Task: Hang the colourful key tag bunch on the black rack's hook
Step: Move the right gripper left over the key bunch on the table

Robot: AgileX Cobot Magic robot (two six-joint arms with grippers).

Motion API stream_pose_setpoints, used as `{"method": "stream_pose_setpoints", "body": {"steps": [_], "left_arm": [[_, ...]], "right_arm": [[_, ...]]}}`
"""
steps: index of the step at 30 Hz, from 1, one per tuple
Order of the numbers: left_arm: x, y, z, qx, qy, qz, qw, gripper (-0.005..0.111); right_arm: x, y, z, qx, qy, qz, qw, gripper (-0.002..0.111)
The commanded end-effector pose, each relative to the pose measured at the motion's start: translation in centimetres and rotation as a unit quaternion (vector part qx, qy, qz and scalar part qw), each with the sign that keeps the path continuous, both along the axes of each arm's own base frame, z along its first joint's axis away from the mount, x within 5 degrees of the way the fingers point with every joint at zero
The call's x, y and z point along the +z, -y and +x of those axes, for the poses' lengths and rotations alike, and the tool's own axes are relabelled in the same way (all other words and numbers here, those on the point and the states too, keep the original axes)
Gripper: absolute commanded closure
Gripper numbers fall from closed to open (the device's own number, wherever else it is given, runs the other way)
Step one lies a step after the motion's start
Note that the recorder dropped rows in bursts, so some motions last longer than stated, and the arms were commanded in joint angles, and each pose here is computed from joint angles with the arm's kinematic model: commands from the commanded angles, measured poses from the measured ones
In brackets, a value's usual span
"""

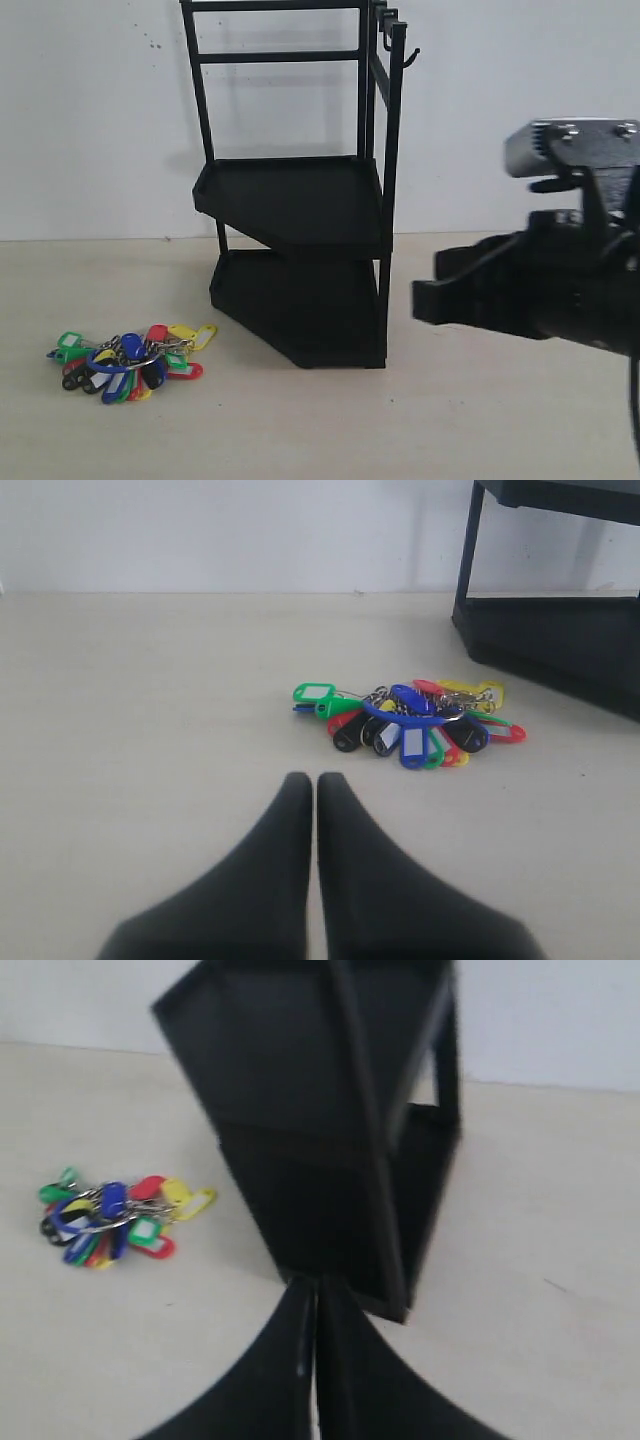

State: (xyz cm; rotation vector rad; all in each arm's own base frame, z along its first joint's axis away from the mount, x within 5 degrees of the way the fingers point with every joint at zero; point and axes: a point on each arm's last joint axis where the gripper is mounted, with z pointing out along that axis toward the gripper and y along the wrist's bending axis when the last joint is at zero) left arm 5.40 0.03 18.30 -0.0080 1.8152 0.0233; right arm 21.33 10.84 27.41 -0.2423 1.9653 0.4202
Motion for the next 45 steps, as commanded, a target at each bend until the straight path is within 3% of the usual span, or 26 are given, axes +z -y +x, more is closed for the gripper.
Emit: {"method": "stream_pose_setpoints", "body": {"steps": [1,4,10,18,22,26,30,33,40,45], "left_arm": [[0.2,0.0,0.0,0.003,0.009,-0.008,1.000,0.102],[0.2,0.0,0.0,0.003,0.009,-0.008,1.000,0.102],[0.2,0.0,0.0,0.003,0.009,-0.008,1.000,0.102],[0.2,0.0,0.0,0.003,0.009,-0.008,1.000,0.102],[0.2,0.0,0.0,0.003,0.009,-0.008,1.000,0.102],[0.2,0.0,0.0,0.003,0.009,-0.008,1.000,0.102],[0.2,0.0,0.0,0.003,0.009,-0.008,1.000,0.102],[0.2,0.0,0.0,0.003,0.009,-0.008,1.000,0.102],[0.2,0.0,0.0,0.003,0.009,-0.008,1.000,0.102],[0.2,0.0,0.0,0.003,0.009,-0.008,1.000,0.102]], "right_arm": [[1.3,-4.6,0.8,0.089,0.045,-0.045,0.994,0.109],[2.1,-7.6,1.7,0.156,0.044,-0.085,0.983,0.109],[1.7,-12.3,3.7,0.310,-0.009,-0.179,0.934,0.109],[-0.8,-16.0,6.4,0.390,-0.084,-0.217,0.891,0.109],[-2.4,-18.5,6.5,0.424,-0.082,-0.270,0.860,0.109],[-3.7,-21.5,6.3,0.417,-0.072,-0.332,0.843,0.109],[-4.1,-23.8,7.4,0.343,-0.078,-0.357,0.865,0.109],[-4.2,-24.9,8.8,0.314,-0.075,-0.380,0.867,0.109],[-5.5,-27.6,11.9,0.330,-0.059,-0.453,0.826,0.109],[-6.7,-29.2,13.3,0.337,-0.061,-0.469,0.814,0.109]]}}
